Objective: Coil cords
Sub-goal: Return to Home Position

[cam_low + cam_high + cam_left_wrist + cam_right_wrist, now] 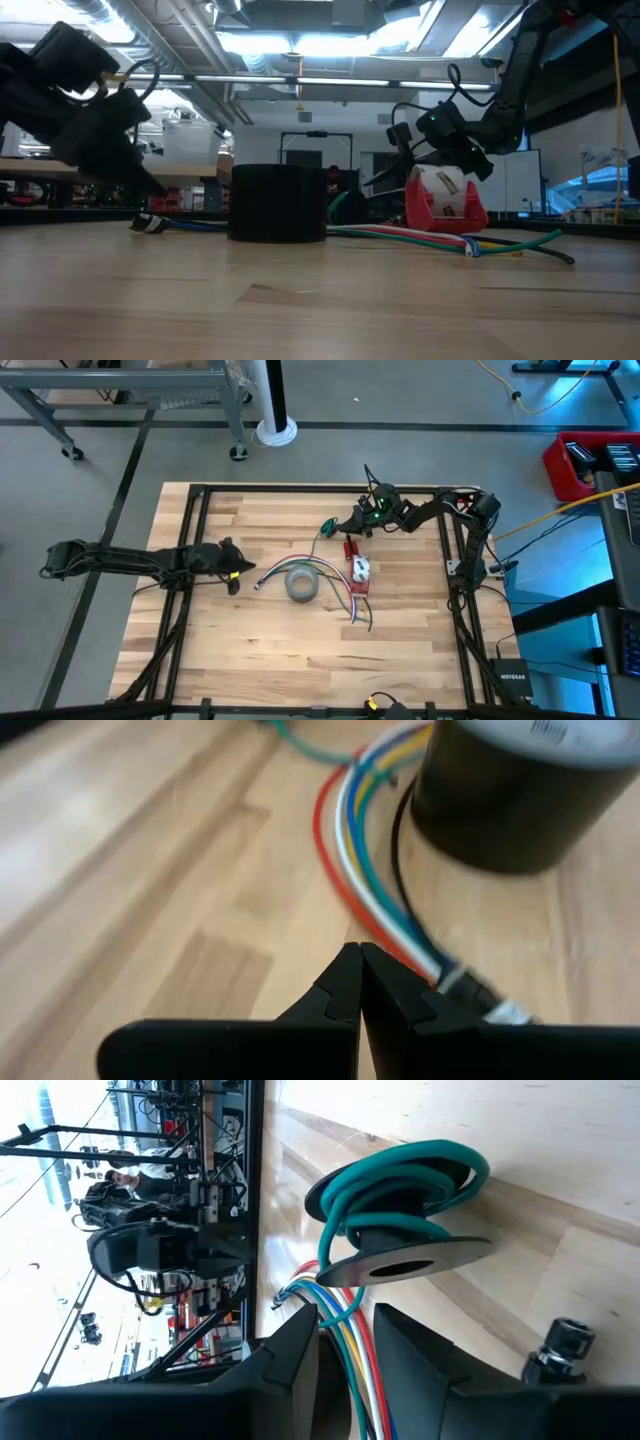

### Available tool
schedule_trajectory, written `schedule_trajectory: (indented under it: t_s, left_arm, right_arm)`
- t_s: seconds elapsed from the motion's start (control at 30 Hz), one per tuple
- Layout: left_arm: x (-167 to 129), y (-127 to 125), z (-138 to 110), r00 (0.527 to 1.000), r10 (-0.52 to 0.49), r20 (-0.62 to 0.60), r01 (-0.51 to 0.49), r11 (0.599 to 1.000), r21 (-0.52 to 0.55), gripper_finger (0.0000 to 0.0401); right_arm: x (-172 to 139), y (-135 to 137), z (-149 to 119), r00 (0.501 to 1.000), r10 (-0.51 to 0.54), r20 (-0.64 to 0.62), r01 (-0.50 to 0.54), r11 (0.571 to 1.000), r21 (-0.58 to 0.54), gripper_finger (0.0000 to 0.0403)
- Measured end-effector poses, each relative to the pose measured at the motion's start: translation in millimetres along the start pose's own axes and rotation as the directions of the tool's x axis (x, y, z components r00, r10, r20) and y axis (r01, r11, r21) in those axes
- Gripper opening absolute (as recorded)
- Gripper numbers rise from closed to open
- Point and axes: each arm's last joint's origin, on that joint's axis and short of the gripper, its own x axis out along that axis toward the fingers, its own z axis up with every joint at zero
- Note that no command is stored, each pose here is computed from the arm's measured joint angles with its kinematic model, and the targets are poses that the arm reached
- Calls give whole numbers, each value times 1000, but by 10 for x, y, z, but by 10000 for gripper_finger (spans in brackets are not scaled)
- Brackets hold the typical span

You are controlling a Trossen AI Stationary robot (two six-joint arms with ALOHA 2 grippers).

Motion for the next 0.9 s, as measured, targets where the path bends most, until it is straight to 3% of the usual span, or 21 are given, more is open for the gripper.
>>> schedule_trajectory:
  t_s: [0.1,0.4,0.57,0.77,0.9]
  left_arm:
    - [-2,7,-56,998,7,-58,-6,1000,8,0]
    - [-2,7,-57,998,7,-61,-6,1000,8,0]
    - [-2,7,-57,998,7,-61,-6,1000,8,0]
    - [-2,7,-58,998,7,-61,-6,1000,8,0]
    - [-2,7,-58,998,7,-61,-7,1000,8,0]
  right_arm:
    - [0,0,0,1000,0,0,0,1000,0,104]
    - [-19,48,-11,999,20,-33,-20,1000,-4,104]
    - [-140,334,-26,999,46,-17,-48,989,-141,104]
    - [-341,584,-136,992,-92,89,113,955,-274,104]
    - [-405,695,-336,967,-207,147,248,894,-373,104]
